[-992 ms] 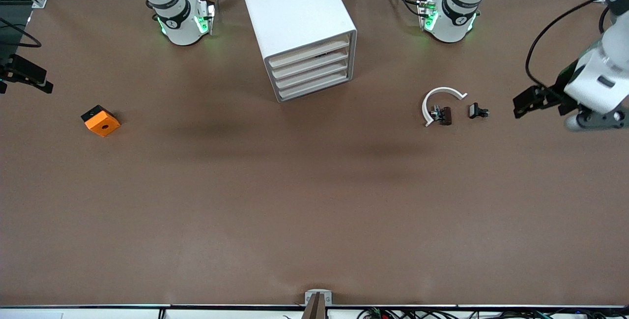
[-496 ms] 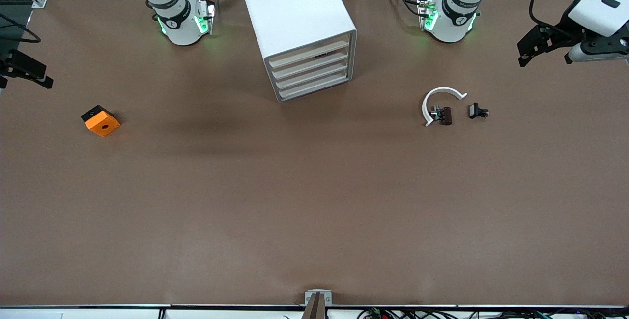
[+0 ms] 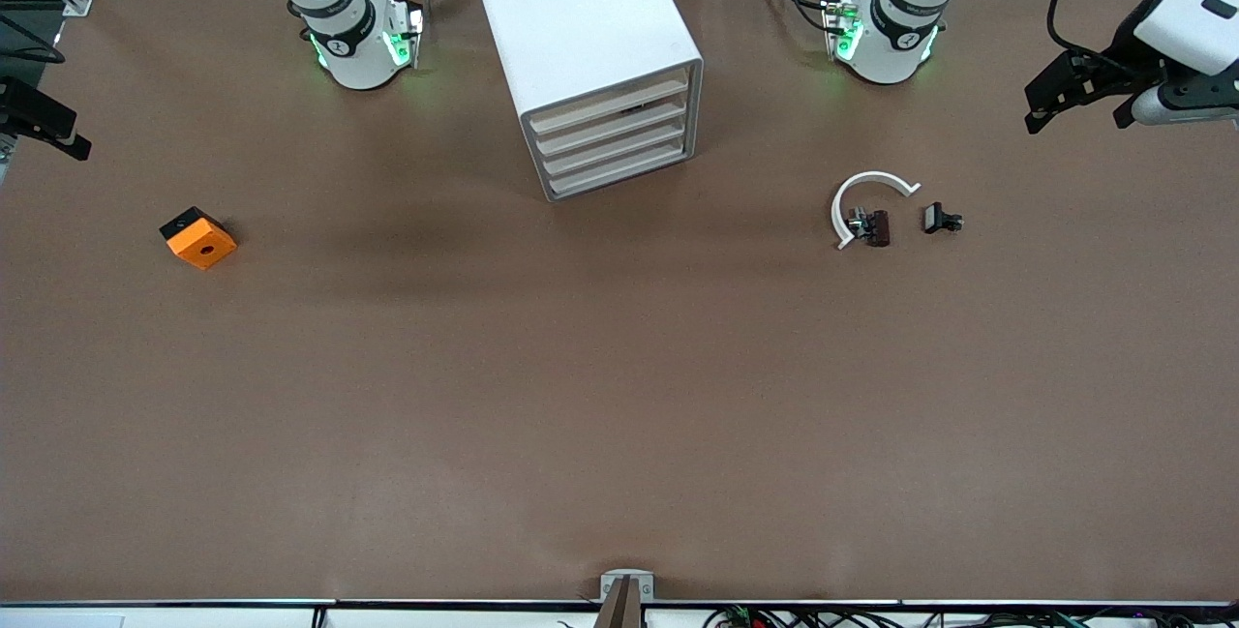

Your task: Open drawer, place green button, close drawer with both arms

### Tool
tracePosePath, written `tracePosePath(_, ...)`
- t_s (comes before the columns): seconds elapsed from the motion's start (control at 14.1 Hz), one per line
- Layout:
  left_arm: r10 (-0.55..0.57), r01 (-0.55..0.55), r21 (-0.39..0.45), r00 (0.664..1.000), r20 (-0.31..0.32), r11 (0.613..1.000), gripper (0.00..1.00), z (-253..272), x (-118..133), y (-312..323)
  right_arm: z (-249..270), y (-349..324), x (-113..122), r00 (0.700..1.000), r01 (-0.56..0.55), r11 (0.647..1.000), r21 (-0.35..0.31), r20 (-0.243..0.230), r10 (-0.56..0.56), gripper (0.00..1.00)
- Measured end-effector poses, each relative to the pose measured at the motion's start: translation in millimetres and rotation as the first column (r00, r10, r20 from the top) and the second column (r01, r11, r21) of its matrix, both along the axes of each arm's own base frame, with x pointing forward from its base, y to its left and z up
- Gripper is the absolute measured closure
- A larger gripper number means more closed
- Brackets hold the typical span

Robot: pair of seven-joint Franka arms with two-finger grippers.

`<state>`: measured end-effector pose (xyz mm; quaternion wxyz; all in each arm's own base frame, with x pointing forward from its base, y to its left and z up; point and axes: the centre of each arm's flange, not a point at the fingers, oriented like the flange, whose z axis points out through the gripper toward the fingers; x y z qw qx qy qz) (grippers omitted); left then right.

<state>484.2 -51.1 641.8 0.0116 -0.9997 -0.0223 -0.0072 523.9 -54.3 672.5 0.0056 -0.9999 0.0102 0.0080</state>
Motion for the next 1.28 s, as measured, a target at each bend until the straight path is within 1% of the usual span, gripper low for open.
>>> tracePosePath(0.14,0.005,-0.005,-0.002,1.000,-0.009,1.000,0.00,-4.3,7.2,2.5,-1.8,-0.3,-4.8,1.000,0.000,1.000,0.001,0.021,0.000,0.00)
tracePosePath(0.28,0.008,-0.008,-0.002,1.000,-0.019,1.000,0.00,-7.4,11.5,4.3,-2.6,-0.3,-12.0,1.000,0.001,1.000,0.002,0.030,-0.001,0.00)
tracePosePath(0.5,0.009,-0.009,-0.002,1.000,-0.028,1.000,0.00,-6.2,11.3,4.3,-1.6,-0.2,-16.8,0.999,0.001,1.000,0.004,0.034,-0.001,0.00)
tracePosePath(0.78,0.018,-0.018,-0.001,0.999,-0.036,1.000,0.00,-5.6,10.1,4.4,-1.3,1.9,-16.1,0.999,-0.001,1.000,0.010,0.040,0.000,0.00)
tracePosePath(1.06,0.027,-0.027,0.001,0.998,-0.052,1.000,0.00,-6.3,8.3,5.7,0.7,2.8,-18.1,0.998,0.050,0.998,0.024,0.039,-0.051,0.00)
tracePosePath(1.28,0.030,-0.030,0.001,0.998,-0.056,1.000,0.00,-5.0,7.6,7.2,2.6,2.7,-20.4,0.998,0.052,0.998,0.025,0.037,-0.053,0.00)
